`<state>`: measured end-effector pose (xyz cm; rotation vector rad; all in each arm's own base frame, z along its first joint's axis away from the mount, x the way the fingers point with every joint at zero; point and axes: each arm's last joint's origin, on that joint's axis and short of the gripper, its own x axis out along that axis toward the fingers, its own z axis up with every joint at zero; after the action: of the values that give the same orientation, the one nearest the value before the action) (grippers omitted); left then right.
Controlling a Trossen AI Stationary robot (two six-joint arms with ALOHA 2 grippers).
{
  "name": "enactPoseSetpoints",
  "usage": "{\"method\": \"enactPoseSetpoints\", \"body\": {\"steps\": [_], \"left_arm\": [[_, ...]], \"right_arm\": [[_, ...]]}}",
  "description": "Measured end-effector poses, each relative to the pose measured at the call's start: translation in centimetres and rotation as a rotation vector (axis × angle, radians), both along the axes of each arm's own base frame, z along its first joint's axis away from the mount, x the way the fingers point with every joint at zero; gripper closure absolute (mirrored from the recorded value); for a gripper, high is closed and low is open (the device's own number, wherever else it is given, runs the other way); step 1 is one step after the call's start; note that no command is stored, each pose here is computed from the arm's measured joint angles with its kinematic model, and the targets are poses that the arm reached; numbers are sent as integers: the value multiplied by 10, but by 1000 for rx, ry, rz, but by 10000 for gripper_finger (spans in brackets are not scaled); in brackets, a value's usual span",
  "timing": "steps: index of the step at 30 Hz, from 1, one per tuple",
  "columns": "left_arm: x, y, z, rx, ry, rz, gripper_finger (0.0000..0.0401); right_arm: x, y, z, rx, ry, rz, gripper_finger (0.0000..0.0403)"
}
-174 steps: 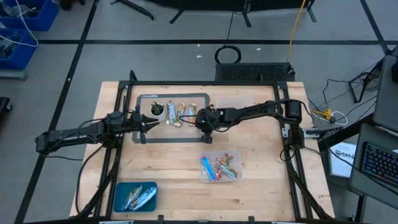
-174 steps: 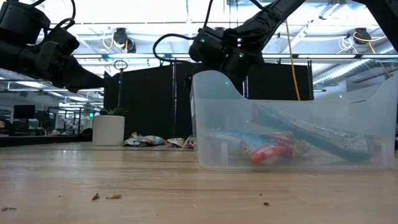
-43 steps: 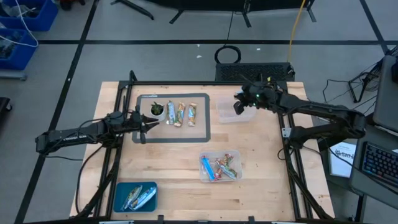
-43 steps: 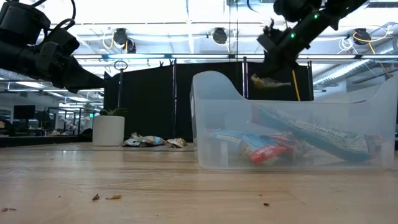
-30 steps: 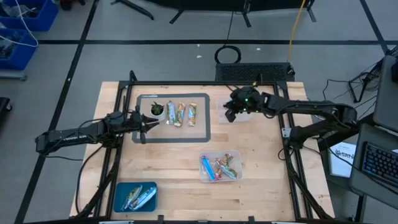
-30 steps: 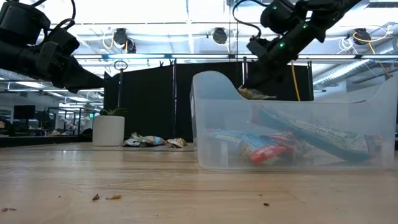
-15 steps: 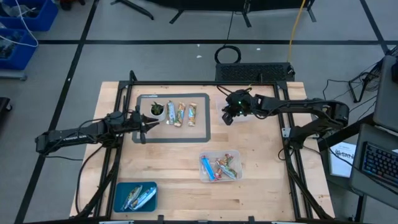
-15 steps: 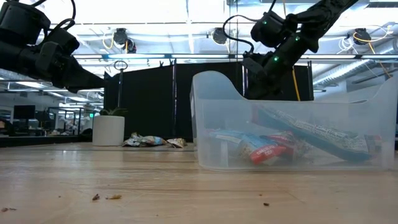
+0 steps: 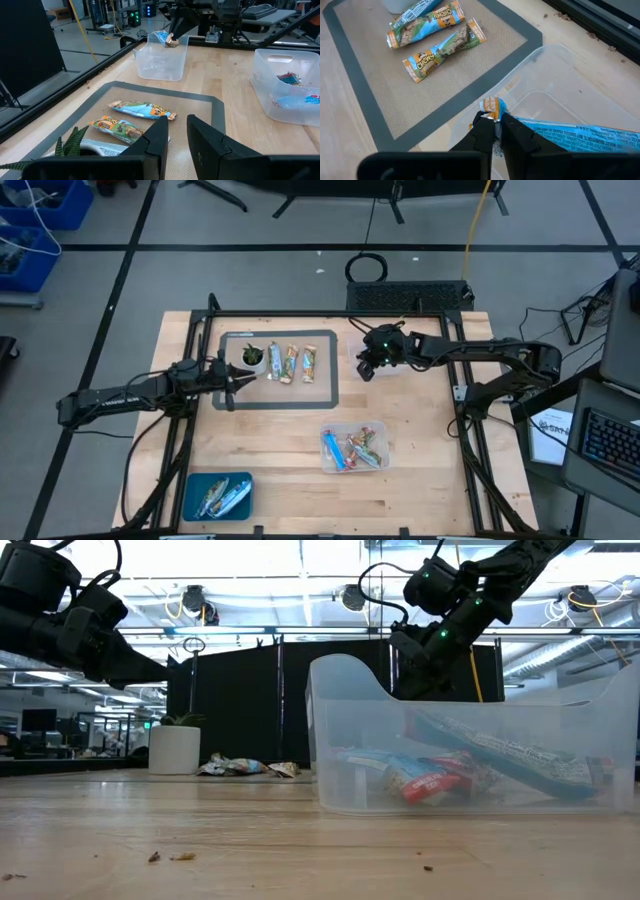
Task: Pick and place Granola Bars by type
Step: Put the yellow granola bar into the top transparent bin
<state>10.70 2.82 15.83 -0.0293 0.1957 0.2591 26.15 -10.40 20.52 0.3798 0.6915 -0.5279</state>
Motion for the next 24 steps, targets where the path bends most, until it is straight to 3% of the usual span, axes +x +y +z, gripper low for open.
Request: {"method": "enactPoseSetpoints", "body": {"steps": [20, 24], "left_arm": [[0, 0, 0, 0, 0, 0, 325], [0, 0, 0, 0, 0, 0, 325]], "right_arm": [[0, 0, 1, -2, -6, 0, 305], [5, -2, 6, -29, -74, 0, 291]]}}
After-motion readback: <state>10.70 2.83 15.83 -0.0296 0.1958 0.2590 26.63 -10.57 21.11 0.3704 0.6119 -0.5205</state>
